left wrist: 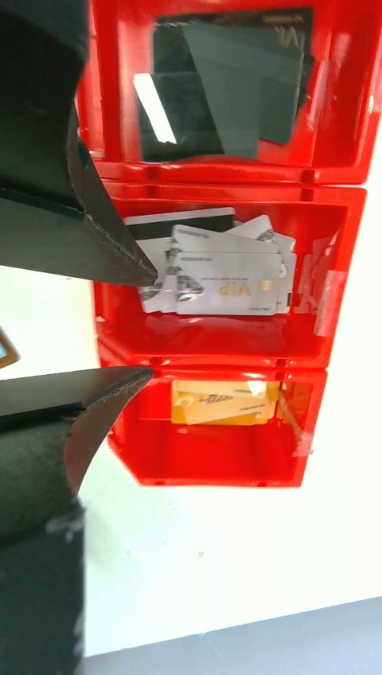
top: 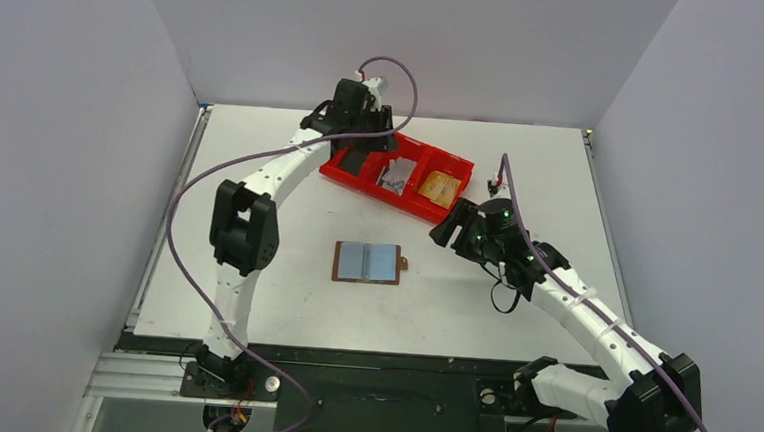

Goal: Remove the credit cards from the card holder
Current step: Place the credit card in the storage box, then remove the credit card from the card holder.

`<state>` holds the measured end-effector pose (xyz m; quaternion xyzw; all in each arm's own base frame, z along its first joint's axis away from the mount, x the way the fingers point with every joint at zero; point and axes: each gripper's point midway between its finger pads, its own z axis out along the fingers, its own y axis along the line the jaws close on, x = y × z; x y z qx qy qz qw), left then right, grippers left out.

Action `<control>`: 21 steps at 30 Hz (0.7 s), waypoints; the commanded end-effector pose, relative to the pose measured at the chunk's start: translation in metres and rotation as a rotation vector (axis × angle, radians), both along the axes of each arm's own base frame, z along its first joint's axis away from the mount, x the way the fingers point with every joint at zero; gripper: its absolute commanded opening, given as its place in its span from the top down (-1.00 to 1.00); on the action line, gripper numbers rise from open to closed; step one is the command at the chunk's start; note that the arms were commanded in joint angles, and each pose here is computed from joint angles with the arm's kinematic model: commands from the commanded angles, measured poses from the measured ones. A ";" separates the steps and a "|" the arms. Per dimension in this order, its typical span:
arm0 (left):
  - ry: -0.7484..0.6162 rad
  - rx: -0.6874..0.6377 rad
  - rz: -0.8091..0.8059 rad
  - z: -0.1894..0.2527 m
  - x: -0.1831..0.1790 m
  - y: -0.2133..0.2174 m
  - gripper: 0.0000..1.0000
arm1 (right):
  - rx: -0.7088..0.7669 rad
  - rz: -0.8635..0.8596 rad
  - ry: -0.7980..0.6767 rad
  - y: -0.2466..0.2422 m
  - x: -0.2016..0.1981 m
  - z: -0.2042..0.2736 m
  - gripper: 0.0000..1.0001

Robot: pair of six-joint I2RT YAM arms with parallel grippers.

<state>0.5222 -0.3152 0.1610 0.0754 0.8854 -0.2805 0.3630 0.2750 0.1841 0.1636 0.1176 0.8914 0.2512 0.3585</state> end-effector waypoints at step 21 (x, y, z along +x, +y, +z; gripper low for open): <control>0.095 0.072 0.232 0.011 -0.174 0.126 0.19 | -0.054 0.174 0.029 0.113 0.008 -0.034 -0.29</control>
